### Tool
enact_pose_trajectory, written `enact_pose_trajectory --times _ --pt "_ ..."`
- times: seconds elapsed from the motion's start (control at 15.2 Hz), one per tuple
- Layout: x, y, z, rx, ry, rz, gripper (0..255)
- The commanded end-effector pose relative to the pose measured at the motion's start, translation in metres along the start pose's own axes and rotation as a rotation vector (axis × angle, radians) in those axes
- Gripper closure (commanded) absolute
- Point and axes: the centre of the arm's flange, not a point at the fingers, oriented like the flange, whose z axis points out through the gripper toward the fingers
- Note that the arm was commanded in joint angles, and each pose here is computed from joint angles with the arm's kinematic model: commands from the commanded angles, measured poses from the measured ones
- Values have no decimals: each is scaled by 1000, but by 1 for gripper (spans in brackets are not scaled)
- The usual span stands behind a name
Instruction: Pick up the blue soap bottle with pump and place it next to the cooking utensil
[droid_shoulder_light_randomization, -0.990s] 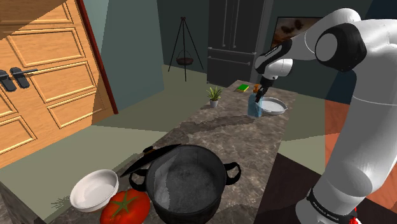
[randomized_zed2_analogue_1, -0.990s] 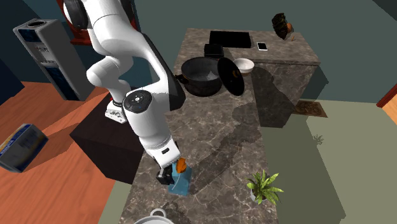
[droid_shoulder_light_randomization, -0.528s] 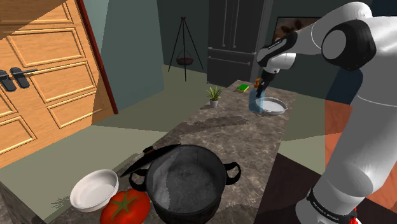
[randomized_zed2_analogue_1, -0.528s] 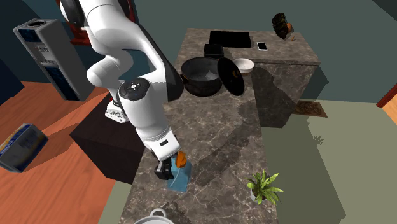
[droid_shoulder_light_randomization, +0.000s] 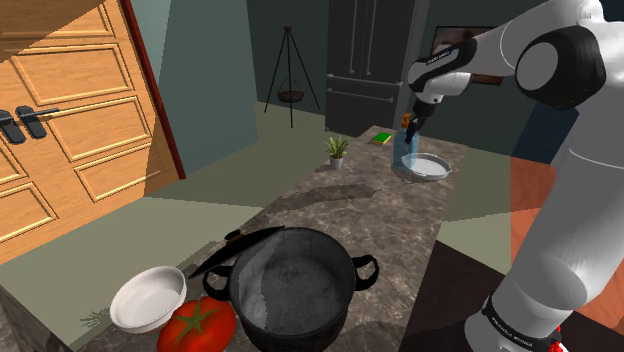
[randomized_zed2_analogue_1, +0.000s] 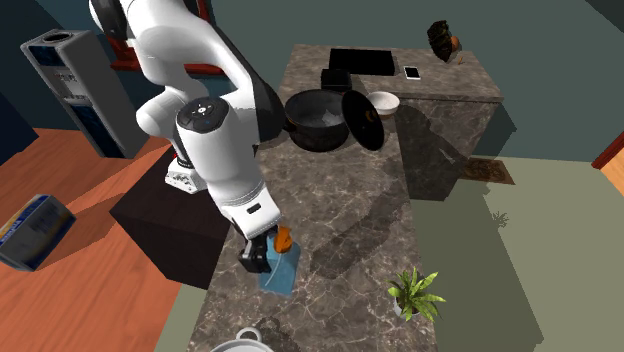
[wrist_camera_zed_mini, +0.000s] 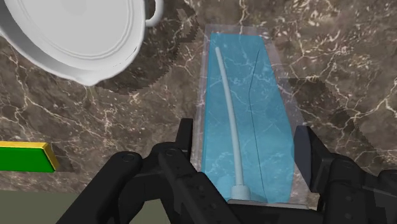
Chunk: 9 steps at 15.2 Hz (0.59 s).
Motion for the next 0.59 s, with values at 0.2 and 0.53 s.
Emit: enact_pose_trajectory --times 0.2,0.53 --pt "4 2 -27 0 0 0 255" --pt "9 3 -53 0 0 0 255"
